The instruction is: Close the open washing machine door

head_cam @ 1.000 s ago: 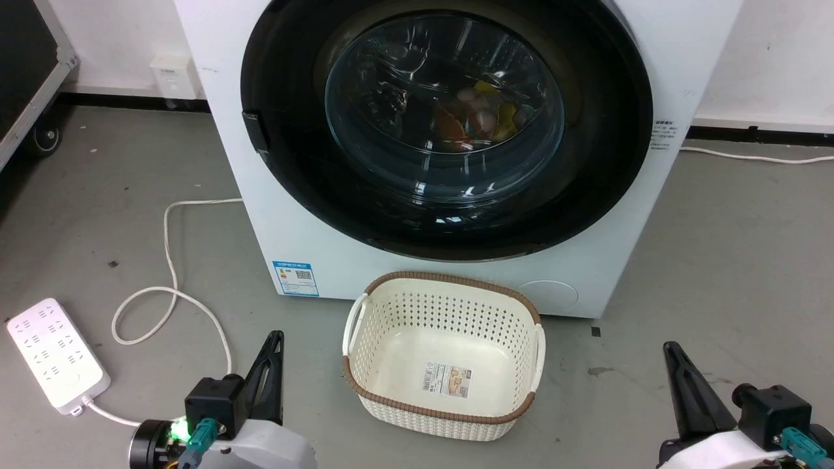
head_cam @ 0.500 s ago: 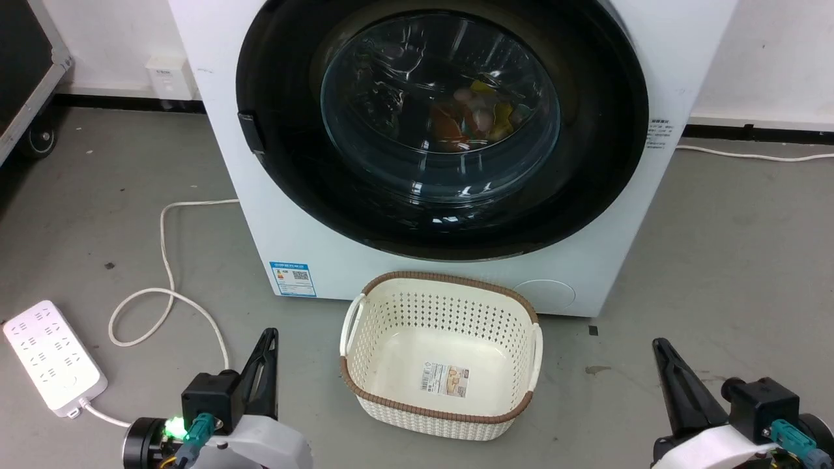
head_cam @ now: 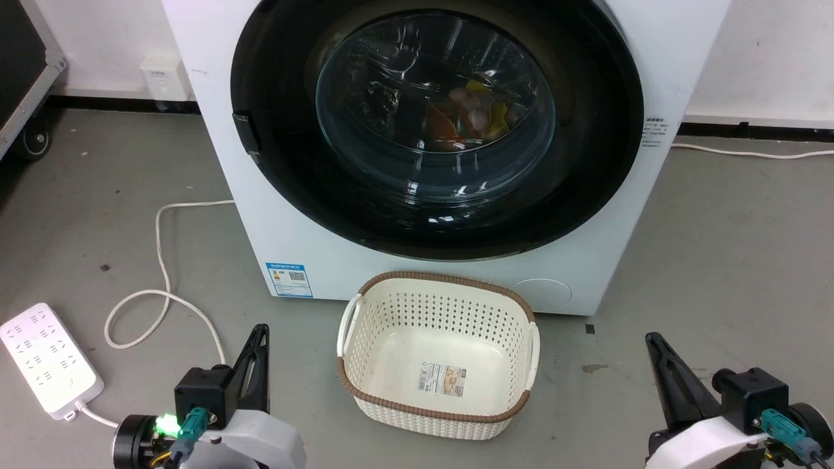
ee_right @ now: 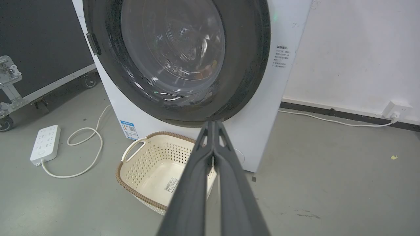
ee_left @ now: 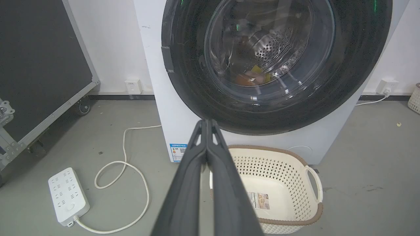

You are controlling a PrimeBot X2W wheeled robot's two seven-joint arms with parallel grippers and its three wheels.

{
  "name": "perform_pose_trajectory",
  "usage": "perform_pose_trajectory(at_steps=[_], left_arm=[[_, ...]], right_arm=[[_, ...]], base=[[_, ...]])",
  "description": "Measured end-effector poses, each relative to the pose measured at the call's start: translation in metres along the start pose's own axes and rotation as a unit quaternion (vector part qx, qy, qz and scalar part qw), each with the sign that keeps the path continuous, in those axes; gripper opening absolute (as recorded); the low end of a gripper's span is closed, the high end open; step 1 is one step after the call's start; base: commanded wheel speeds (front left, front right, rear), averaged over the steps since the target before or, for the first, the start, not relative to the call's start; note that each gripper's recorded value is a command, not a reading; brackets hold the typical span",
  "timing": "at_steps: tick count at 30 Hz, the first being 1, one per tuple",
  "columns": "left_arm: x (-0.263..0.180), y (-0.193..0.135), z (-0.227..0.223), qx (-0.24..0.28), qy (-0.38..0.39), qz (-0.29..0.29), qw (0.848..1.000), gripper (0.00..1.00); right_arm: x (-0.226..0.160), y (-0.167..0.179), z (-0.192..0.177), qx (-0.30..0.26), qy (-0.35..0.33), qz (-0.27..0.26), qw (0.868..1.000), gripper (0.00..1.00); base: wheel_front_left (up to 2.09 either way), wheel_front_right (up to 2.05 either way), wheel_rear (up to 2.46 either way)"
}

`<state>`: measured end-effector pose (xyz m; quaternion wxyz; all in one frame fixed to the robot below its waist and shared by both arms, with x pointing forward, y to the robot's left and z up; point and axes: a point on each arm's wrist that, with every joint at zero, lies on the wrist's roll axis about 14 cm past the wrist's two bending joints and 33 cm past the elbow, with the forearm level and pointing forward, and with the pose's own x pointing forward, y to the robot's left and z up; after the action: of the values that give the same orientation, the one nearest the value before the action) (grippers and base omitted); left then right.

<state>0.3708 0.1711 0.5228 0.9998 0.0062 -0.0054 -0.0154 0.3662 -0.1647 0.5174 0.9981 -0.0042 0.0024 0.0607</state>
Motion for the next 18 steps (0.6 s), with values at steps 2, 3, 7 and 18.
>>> perform_pose_trajectory(at_steps=[2, 3, 7, 18], left_arm=[[0.0003, 0.0002, 0.0006, 0.003, 0.0, 0.0, 1.0, 0.0], [0.0004, 0.0002, 0.0009, 0.004, 0.0, 0.0, 1.0, 0.0], [0.0009, 0.0007, 0.0017, 0.005, 0.001, 0.001, 1.0, 0.0], [0.0024, 0.0027, 0.0045, 0.013, 0.003, 0.007, 1.0, 0.0]], right_arm=[[0.0, 0.0004, 0.0002, -0.001, 0.001, 0.001, 1.0, 0.0], [0.0001, 0.0004, 0.0003, -0.002, 0.001, 0.001, 1.0, 0.0], [0.0005, 0.001, 0.0008, -0.005, 0.003, 0.001, 1.0, 0.0], [0.0025, 0.002, 0.0031, -0.015, 0.007, 0.003, 1.0, 0.0]], base=[[0.0, 0.0, 0.0], [0.0, 0.0, 0.0], [0.0, 0.0, 0.0], [0.0, 0.0, 0.0]])
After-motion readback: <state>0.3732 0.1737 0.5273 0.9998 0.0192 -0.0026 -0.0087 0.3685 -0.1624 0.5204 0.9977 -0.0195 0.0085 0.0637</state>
